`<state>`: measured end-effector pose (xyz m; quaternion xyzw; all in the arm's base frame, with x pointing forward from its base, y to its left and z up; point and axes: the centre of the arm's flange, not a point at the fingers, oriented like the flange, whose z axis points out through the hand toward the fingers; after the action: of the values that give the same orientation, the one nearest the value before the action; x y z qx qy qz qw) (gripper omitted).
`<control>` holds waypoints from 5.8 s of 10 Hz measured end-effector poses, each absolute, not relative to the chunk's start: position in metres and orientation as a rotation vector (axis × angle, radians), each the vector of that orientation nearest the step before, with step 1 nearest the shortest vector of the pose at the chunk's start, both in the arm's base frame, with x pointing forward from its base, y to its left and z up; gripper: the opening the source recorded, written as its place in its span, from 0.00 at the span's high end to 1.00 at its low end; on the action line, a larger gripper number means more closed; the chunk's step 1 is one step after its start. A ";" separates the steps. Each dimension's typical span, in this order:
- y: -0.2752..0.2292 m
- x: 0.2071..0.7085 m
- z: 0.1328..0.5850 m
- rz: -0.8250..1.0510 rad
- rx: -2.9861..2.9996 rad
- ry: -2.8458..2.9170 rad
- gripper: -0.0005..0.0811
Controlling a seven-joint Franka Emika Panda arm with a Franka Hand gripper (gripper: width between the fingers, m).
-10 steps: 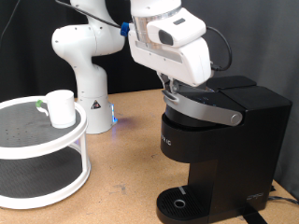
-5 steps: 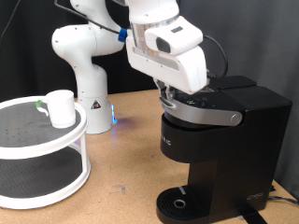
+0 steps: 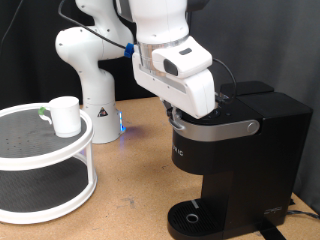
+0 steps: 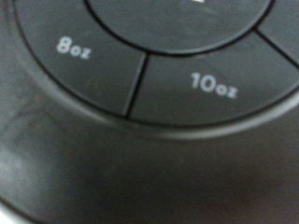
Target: Make a cup of coffee with the keurig machine
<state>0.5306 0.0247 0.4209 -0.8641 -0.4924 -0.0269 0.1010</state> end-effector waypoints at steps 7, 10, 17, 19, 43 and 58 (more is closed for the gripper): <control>0.019 0.530 0.408 -0.089 -2.550 -1.428 0.99; 0.016 0.531 0.410 -0.129 -2.517 -1.417 0.99; -0.001 0.527 0.460 -0.223 -2.401 -1.388 0.99; -0.006 0.524 0.477 -0.195 -2.368 -1.397 0.99; -0.079 0.423 0.492 -0.385 -2.624 -0.401 0.99; -0.147 0.315 0.503 -0.326 -2.561 -0.591 0.99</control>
<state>0.3155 -0.1472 0.5032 -0.9378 -0.2164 -0.1192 0.2439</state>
